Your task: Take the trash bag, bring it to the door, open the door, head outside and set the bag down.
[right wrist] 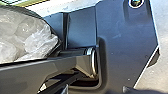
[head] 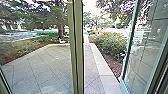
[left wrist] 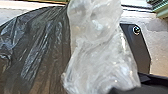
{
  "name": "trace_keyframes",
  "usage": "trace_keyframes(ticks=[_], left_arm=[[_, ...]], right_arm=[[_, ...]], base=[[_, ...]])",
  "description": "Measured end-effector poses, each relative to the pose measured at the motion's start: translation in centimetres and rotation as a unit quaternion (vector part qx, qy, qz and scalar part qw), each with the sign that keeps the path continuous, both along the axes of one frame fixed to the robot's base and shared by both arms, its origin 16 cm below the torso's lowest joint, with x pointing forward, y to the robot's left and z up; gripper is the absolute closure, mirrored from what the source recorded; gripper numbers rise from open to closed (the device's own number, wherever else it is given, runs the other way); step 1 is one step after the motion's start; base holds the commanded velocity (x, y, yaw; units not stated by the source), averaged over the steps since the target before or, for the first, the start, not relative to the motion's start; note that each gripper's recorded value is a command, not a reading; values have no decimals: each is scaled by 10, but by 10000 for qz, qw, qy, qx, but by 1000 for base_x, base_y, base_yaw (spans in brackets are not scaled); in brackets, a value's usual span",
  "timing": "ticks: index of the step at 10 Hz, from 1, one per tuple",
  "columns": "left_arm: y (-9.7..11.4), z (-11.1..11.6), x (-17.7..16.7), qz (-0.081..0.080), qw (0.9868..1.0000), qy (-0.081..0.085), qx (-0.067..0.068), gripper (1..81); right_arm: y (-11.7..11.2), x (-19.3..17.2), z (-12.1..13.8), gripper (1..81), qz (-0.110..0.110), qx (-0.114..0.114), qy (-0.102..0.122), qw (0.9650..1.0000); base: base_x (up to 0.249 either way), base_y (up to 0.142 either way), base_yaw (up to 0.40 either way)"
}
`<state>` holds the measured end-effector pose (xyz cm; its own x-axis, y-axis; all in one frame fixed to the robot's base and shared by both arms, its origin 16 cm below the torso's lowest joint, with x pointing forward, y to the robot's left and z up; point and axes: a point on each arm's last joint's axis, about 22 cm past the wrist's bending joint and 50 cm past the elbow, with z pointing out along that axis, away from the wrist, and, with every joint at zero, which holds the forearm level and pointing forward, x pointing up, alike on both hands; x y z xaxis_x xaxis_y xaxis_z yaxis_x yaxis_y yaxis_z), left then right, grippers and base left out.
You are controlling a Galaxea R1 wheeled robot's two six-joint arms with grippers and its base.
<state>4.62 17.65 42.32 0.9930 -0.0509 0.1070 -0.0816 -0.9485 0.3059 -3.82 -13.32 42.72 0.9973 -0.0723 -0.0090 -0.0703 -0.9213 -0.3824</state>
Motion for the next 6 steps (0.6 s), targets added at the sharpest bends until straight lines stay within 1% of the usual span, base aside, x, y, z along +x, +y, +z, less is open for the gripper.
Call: trace_keyframes(ticks=[2, 3, 6], left_arm=[[4, 0, 0, 2, 10000, -3, 23, 811], [4, 0, 0, 2, 10000, -1, 25, 811], [2, 0, 0, 1, 10000, -1, 12, 811]], right_arm=[[-6, 0, -1, 10, 30, -41, -8, 10000], [-2, 0, 0, 10, 30, -14, -12, 10000], [-2, 0, 0, 10, 29, -14, -9, 10000]], base=[[0, -101, 0], [0, -101, 0], [0, -104, 0]])
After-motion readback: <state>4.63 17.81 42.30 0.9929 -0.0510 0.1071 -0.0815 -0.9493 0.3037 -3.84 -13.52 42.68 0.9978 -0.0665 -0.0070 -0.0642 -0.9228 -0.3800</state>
